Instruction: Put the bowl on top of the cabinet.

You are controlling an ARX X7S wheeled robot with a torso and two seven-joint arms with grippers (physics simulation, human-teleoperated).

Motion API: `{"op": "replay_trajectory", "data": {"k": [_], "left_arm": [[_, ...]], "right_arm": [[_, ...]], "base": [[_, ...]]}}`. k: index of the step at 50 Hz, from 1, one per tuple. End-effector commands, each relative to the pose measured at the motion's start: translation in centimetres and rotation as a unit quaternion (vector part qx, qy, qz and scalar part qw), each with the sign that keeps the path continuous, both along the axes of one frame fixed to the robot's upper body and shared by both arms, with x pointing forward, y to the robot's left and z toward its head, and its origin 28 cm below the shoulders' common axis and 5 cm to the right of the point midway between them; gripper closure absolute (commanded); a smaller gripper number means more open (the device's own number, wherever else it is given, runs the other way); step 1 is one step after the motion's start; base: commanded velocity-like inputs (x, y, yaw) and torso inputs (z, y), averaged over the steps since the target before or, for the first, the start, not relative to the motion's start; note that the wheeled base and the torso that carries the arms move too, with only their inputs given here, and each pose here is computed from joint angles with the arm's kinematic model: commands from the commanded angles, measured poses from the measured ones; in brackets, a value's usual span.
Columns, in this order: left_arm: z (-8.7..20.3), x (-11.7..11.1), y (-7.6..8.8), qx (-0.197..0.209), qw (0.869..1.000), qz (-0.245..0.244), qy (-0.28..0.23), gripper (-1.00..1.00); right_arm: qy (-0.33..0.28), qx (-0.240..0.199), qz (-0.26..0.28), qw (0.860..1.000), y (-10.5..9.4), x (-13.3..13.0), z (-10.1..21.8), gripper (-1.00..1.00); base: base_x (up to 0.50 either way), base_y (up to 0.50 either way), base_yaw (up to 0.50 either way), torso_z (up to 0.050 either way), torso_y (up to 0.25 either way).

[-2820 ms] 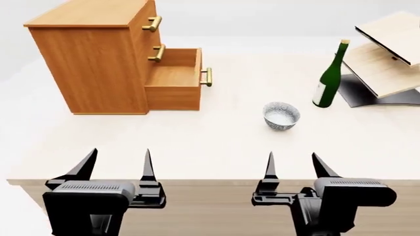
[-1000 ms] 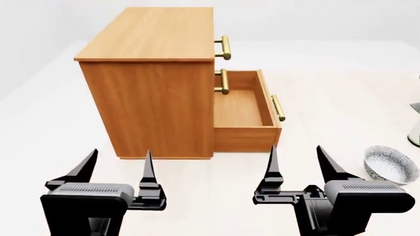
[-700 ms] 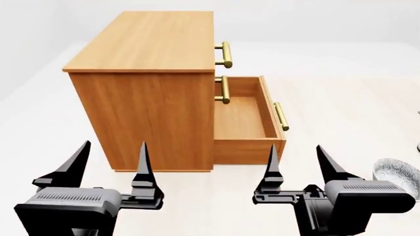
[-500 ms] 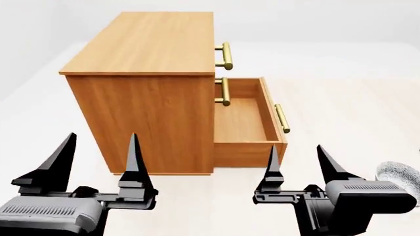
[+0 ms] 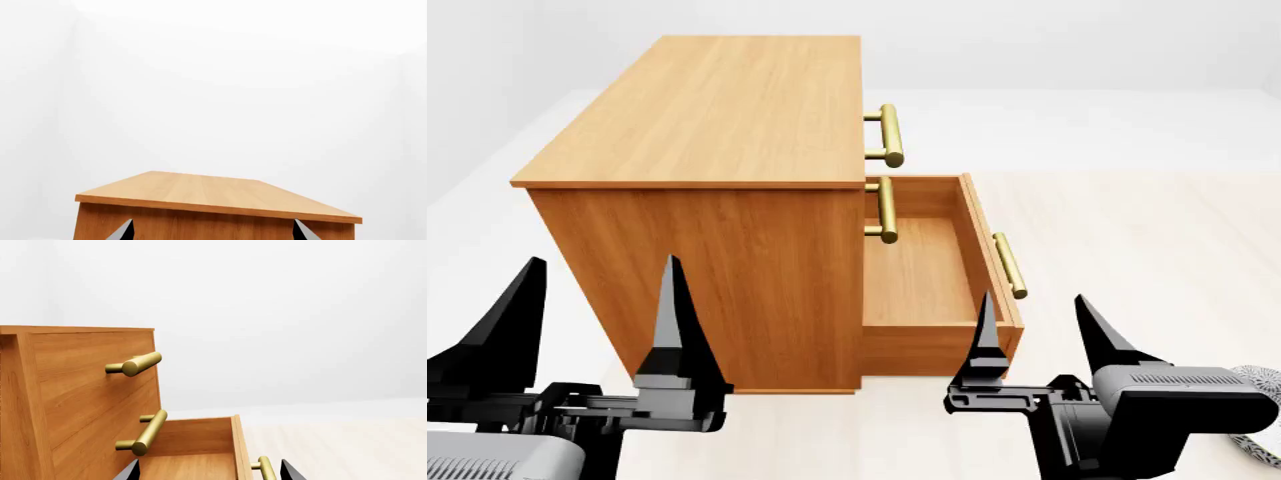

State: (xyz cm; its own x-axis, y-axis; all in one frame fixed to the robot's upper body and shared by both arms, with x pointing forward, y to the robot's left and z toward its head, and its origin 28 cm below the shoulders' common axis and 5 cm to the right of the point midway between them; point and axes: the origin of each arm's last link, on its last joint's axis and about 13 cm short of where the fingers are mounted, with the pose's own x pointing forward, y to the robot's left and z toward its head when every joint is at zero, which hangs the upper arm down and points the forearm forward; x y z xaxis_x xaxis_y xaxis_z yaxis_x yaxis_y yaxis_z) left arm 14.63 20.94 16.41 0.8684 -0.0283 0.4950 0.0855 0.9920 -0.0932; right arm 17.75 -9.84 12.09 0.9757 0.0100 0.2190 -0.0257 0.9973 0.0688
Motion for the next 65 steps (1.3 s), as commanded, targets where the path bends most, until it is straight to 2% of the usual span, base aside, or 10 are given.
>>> {"op": "replay_trajectory", "data": {"k": [1,25,30,41,65], "left_arm": [[0.1,-0.1,0.1,-0.001,1.0,0.001,-0.006,-1.0],[0.1,-0.1,0.0,0.001,1.0,0.001,-0.006,-1.0],[0.0,-0.1,0.0,0.002,1.0,0.001,-0.006,-1.0],[0.1,-0.2,0.0,0.003,1.0,0.002,-0.007,-1.0],[0.1,-0.1,-0.1,0.005,1.0,0.002,-0.007,-1.0]], "right_arm": [[0.004,0.003,0.003,1.0,0.1,0.0,-0.1,-1.0],[0.0,-0.004,0.003,1.0,0.1,0.0,0.0,-1.0],[0.002,-0.004,-0.004,1.0,0.0,0.0,0.0,-1.0],[0.018,-0.012,-0.006,1.0,0.0,0.2,-0.1,-1.0],[0.038,-0.04,-0.071,0.996,-3.3,1.2,1.4,-1.0]], "base": [[0.0,0.0,0.0,0.0,0.0],[0.0,-0.06,0.0,0.0,0.0],[0.0,0.47,0.0,0.0,0.0],[0.0,0.01,0.0,0.0,0.0],[0.0,0.0,0.0,0.0,0.0]]}}
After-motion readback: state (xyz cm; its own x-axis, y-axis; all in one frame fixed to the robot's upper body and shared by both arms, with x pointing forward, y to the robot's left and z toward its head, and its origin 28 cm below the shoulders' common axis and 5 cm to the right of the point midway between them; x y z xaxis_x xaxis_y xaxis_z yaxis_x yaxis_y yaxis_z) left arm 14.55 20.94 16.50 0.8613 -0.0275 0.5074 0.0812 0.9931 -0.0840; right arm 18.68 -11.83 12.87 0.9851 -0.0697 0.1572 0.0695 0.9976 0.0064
